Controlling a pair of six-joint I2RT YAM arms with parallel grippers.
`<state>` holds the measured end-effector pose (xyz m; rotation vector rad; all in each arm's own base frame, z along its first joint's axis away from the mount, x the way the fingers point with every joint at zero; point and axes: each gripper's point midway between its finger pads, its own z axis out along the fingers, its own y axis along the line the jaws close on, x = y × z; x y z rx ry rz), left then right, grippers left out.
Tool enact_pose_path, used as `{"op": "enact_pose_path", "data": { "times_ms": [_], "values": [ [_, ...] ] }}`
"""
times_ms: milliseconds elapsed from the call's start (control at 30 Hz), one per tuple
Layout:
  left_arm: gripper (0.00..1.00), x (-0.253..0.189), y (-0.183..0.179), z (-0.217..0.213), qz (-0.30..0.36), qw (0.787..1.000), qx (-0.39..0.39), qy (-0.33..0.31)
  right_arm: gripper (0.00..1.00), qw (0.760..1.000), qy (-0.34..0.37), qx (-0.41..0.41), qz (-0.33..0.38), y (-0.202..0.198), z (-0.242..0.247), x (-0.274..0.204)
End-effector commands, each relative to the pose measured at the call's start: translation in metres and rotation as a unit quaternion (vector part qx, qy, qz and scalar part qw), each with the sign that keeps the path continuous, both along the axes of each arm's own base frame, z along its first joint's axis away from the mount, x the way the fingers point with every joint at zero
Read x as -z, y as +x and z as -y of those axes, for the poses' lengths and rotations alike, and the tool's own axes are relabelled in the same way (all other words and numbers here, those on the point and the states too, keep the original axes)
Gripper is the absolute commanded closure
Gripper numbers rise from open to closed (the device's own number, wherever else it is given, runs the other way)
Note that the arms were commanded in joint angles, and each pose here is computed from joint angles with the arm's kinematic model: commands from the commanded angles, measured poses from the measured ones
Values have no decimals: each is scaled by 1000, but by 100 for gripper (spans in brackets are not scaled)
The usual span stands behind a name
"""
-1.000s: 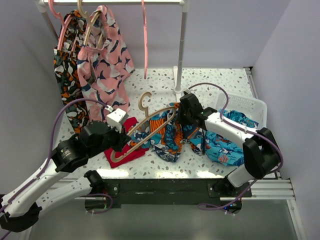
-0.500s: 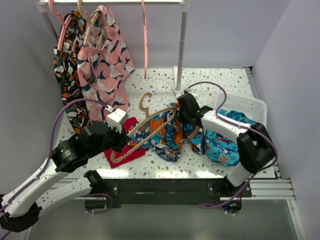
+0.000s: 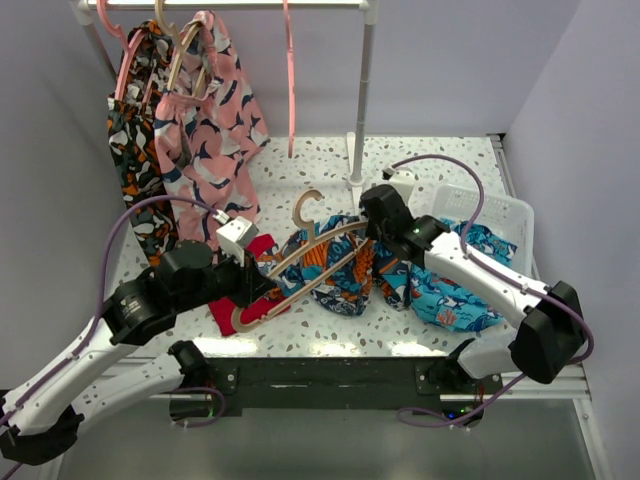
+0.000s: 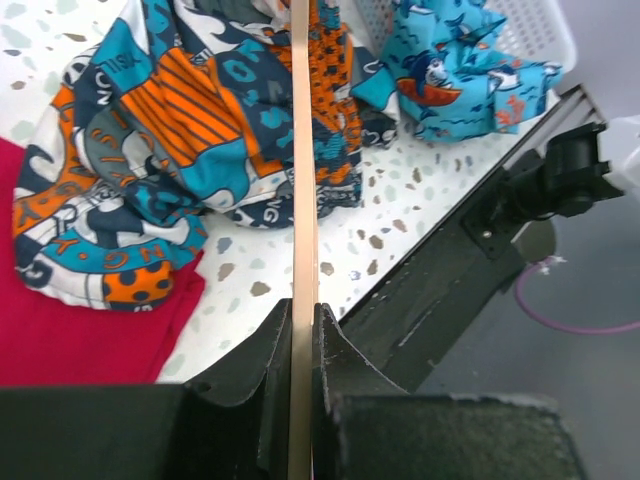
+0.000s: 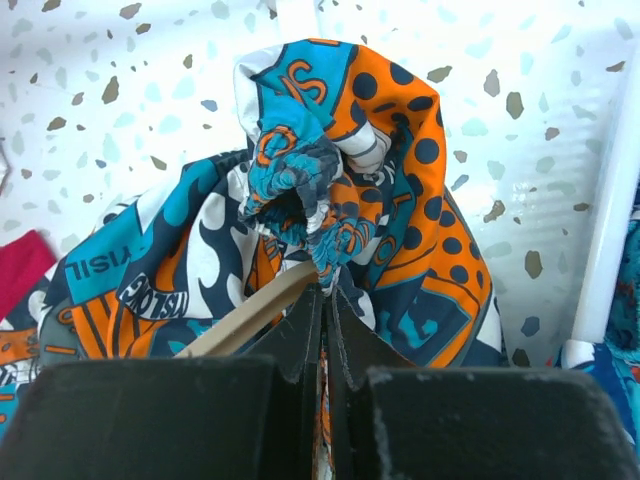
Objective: Place the shorts on the hanger
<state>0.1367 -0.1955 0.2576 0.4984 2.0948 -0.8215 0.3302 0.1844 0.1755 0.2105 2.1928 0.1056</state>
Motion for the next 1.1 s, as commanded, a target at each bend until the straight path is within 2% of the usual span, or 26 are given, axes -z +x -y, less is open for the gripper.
{"op": "enact_pose_path", "data": {
  "times_ms": [0, 267, 633, 833, 1067],
  "values": [
    [100, -35, -8, 17, 9, 996, 26, -82, 100, 999, -19, 31, 30, 1, 15, -23],
    [100, -35, -5, 25, -6, 993, 17, -113, 100, 998, -40, 42, 33, -13, 33, -22],
    [100, 9, 12, 27, -31, 995, -29, -88, 100, 997, -31, 41, 57, -20, 42, -51],
    [100, 4, 27, 19, 17, 993, -60, -96, 100, 999, -5, 5, 51, -22, 20, -61],
    [100, -15, 41, -6, 78, 987, -114, -87, 100, 998, -30, 10, 52, -24, 18, -64]
  ]
}}
